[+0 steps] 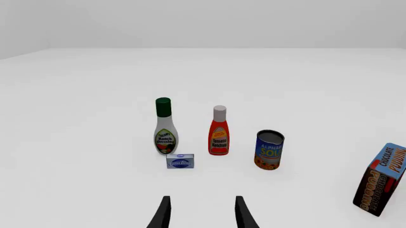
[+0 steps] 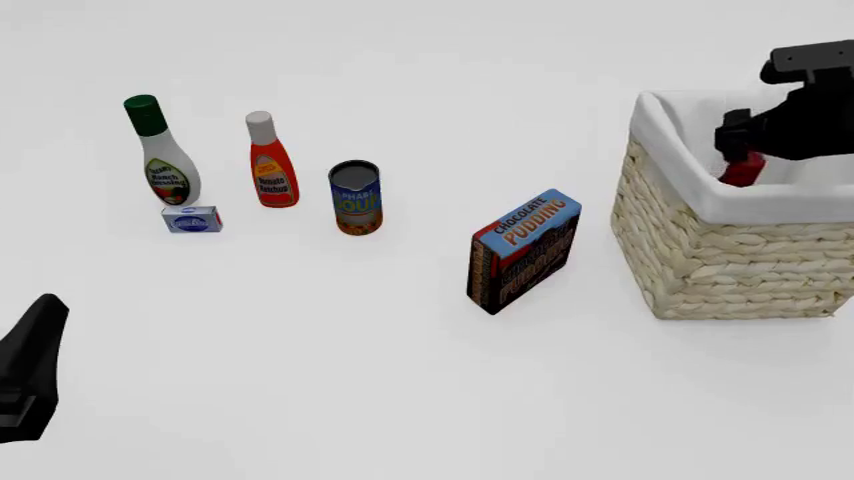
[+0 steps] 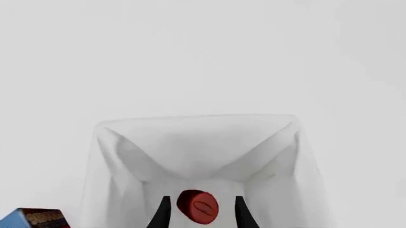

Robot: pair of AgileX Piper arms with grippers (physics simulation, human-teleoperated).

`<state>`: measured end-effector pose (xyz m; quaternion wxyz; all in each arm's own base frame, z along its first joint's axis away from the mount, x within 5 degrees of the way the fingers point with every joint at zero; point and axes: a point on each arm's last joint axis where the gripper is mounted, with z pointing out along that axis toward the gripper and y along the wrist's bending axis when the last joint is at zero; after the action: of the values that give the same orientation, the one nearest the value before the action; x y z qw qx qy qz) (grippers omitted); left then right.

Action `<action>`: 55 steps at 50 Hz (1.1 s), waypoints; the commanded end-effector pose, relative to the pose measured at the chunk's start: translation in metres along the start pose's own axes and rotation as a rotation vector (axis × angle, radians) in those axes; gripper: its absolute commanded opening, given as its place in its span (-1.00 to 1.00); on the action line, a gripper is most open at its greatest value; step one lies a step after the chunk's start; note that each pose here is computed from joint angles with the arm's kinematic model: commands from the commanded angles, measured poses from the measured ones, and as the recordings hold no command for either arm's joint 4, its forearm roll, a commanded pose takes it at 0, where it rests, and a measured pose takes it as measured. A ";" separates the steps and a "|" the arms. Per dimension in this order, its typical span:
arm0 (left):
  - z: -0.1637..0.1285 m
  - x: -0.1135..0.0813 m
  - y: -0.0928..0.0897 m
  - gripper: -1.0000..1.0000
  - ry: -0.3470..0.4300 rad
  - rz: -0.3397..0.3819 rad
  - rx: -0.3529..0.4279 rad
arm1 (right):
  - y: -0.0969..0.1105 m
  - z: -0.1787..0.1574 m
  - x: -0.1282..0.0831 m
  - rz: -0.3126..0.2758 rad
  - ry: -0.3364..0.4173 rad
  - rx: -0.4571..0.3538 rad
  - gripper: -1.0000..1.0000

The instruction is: Pick the bbq sauce and place it in the basket.

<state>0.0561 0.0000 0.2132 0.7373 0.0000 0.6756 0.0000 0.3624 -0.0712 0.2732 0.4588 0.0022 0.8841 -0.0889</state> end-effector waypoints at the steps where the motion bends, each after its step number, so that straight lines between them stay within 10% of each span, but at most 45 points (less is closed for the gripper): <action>1: 0.000 0.000 0.000 1.00 0.000 0.000 0.000 | -0.001 -0.013 -0.012 -0.007 -0.025 0.003 1.00; 55: 0.000 0.000 0.000 1.00 0.000 0.000 0.000 | 0.008 -0.122 -0.064 -0.053 -0.209 -0.016 1.00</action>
<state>0.0561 0.0000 0.2132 0.7373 0.0000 0.6756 0.0000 0.3137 -0.0446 0.3783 0.5314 -0.0325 0.8410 -0.0966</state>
